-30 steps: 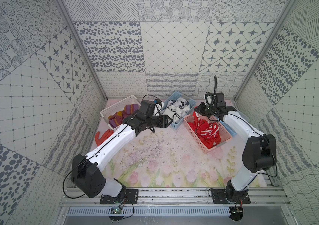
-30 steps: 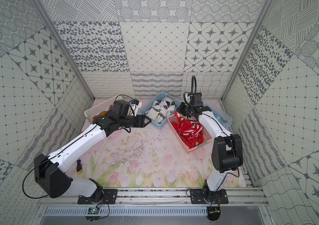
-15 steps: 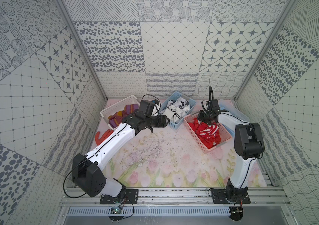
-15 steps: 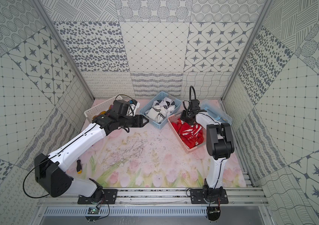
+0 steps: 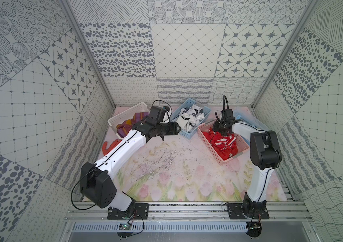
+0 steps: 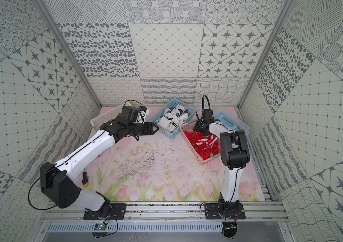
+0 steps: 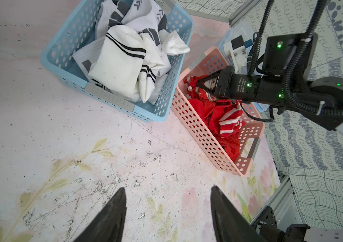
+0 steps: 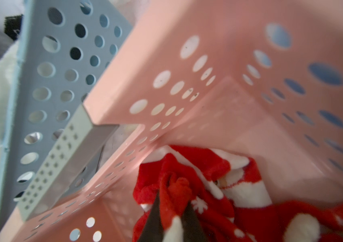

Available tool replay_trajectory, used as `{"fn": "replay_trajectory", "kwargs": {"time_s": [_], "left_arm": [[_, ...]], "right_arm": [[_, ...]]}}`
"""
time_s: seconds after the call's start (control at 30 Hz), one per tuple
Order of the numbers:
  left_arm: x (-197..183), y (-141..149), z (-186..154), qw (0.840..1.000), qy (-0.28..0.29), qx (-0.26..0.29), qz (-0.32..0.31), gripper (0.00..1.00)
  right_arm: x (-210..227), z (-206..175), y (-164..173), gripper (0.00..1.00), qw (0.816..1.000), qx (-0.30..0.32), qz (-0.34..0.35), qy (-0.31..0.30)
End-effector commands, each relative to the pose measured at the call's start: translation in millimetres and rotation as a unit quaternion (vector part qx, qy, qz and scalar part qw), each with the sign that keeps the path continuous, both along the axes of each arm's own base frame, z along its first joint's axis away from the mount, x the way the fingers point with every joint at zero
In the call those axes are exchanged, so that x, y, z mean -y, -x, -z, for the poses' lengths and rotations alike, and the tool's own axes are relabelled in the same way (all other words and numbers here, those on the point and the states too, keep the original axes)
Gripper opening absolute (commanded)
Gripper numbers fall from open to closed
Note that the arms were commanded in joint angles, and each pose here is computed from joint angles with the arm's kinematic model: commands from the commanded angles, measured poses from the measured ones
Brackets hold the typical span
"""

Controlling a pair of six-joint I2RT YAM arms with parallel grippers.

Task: Sort the socks into the basket by color
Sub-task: Place the sock in the bin.

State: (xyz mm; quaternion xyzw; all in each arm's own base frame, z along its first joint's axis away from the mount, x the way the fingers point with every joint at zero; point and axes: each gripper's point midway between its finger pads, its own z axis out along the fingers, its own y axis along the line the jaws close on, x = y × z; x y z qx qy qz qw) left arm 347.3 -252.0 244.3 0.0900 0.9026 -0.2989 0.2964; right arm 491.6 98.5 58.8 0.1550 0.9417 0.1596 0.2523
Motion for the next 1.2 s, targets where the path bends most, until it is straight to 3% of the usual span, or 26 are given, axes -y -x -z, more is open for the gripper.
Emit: {"fn": "replay_trajectory", "kwargs": {"time_s": [0.0, 0.23, 0.37, 0.83, 1.17], "left_arm": [[-1.9, -1.9, 0.0, 1.000, -0.006, -0.001, 0.006, 0.64], [-5.7, -6.6, 1.3, 1.000, -0.010, -0.001, -0.001, 0.65], [-8.1, -7.9, 2.0, 1.000, -0.013, -0.002, -0.005, 0.65], [-20.4, -13.2, 1.8, 0.999, -0.030, 0.006, -0.030, 0.67], [-74.0, -30.5, -9.9, 0.985, -0.052, 0.061, -0.154, 0.74]], "right_arm": [[9.7, 9.8, 8.4, 0.35, 1.000, -0.017, 0.005, 0.024], [9.2, -23.6, 5.8, 0.78, 1.000, 0.007, -0.002, 0.025], [10.1, -46.8, 7.5, 0.96, 0.999, 0.024, -0.006, 0.028], [21.2, -118.8, 42.7, 0.98, 0.996, 0.072, -0.013, 0.053], [61.1, -152.1, 73.9, 0.98, 0.983, 0.112, 0.034, 0.144]]}}
